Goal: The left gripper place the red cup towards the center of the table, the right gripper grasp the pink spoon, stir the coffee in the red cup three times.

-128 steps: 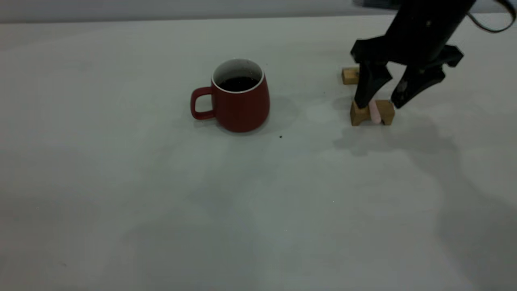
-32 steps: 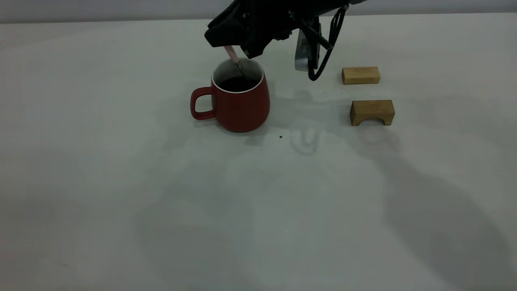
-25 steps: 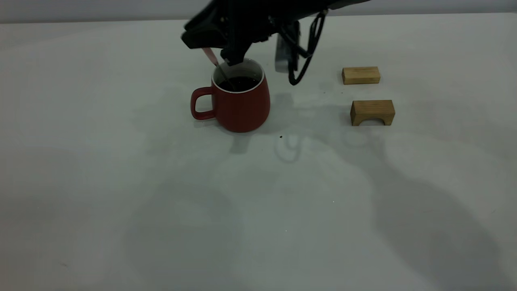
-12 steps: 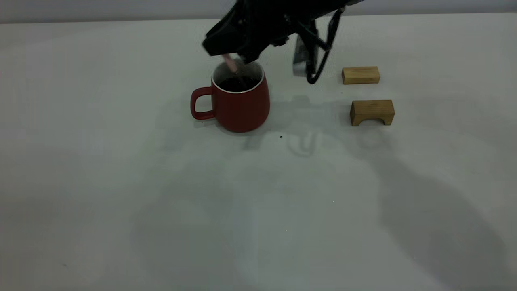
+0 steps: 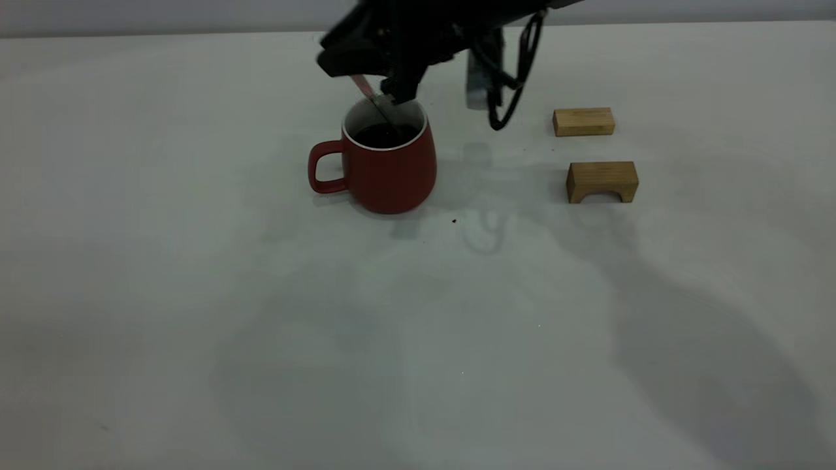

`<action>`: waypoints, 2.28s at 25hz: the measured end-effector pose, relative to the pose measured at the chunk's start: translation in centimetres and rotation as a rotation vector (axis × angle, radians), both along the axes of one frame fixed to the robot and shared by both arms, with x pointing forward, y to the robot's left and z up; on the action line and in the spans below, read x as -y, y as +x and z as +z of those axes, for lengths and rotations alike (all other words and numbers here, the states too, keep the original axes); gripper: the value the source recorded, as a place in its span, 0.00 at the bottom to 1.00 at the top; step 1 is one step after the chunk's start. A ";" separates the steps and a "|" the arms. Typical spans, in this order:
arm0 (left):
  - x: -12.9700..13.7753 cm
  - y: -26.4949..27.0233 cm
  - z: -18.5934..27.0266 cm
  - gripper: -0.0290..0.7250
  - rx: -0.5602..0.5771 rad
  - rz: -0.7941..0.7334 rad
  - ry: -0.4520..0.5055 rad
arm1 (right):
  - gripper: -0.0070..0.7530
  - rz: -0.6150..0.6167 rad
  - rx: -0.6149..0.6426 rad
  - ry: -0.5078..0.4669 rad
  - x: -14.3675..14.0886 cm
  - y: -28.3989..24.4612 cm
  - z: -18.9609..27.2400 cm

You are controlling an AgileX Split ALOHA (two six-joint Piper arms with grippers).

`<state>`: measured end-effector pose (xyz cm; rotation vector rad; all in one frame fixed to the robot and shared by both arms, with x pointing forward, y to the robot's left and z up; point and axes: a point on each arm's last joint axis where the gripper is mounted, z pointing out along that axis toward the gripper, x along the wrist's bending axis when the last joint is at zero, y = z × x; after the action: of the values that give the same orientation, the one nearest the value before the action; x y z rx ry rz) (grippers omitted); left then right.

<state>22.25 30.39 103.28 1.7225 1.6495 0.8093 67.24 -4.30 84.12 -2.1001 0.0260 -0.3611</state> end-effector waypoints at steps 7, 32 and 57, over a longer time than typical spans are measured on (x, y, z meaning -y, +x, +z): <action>0.0 0.0 0.0 0.36 0.000 0.000 0.000 | 0.20 -0.021 -0.113 0.016 -1.0 -0.8 -0.1; 0.0 0.0 0.0 0.36 0.000 0.003 -0.004 | 0.22 0.185 0.167 -0.092 -0.9 -1.1 -0.3; 0.0 0.0 0.0 0.36 -0.001 0.000 0.000 | 0.77 0.902 0.923 -0.763 5.4 -6.7 22.3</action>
<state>22.25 30.39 103.27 1.7231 1.6501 0.8087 60.57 -9.73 106.46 -2.1652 -1.7532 -0.8053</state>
